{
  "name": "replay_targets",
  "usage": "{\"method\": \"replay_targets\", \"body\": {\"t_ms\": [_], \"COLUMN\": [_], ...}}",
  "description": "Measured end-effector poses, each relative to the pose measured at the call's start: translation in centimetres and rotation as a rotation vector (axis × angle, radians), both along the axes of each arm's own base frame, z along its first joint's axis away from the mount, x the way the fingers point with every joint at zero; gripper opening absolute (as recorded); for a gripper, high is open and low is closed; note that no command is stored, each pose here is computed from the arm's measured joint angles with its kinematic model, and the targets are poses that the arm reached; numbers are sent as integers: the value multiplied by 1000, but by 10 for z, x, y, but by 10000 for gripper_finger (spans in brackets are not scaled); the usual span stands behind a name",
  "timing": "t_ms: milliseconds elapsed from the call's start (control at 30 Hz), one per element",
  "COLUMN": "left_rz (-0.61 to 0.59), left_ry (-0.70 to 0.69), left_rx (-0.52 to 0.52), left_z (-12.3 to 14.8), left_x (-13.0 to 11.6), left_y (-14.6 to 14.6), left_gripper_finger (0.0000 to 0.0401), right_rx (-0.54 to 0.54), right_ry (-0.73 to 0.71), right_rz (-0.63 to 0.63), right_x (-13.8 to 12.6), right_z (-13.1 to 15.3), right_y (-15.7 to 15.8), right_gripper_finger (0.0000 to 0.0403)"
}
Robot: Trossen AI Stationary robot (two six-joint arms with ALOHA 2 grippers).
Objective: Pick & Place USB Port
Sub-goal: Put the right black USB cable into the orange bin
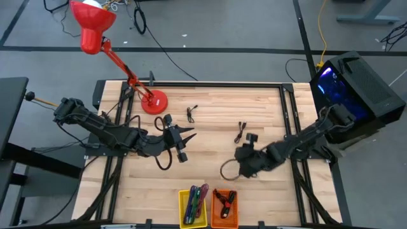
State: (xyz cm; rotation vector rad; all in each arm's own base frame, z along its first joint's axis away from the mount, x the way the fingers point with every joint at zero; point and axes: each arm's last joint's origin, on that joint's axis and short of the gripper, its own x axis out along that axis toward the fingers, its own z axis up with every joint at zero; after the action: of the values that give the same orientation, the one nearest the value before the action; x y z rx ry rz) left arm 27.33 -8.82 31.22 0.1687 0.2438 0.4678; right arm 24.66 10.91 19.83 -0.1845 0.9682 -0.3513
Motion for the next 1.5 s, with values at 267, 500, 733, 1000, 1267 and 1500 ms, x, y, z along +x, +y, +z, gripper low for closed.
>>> {"method": "replay_targets", "body": {"t_ms": [267,500,733,1000,1267,1500], "left_rz": [5,6,7,7,27,-2], "left_ry": [3,18,24,31,30,37], "left_rx": [2,5,6,9,7,-11], "left_z": [0,-2,-2,-3,-3,-3], "left_x": [0,0,0,0,1,4], "left_y": [2,2,2,2,8,13], "left_gripper_finger": [103,103,103,103,103,103], "right_rx": [15,61,77,113,106,181], "right_ry": [212,278,282,217,208,133], "right_rz": [53,70,67,61,53,30], "right_x": [10,14,11,4,-2,-8], "right_z": [-4,-6,-23,-48,-60,-73], "right_y": [-49,-76,-93,-106,-113,-112], "right_gripper_finger": [134,179,211,228,224,174]}}
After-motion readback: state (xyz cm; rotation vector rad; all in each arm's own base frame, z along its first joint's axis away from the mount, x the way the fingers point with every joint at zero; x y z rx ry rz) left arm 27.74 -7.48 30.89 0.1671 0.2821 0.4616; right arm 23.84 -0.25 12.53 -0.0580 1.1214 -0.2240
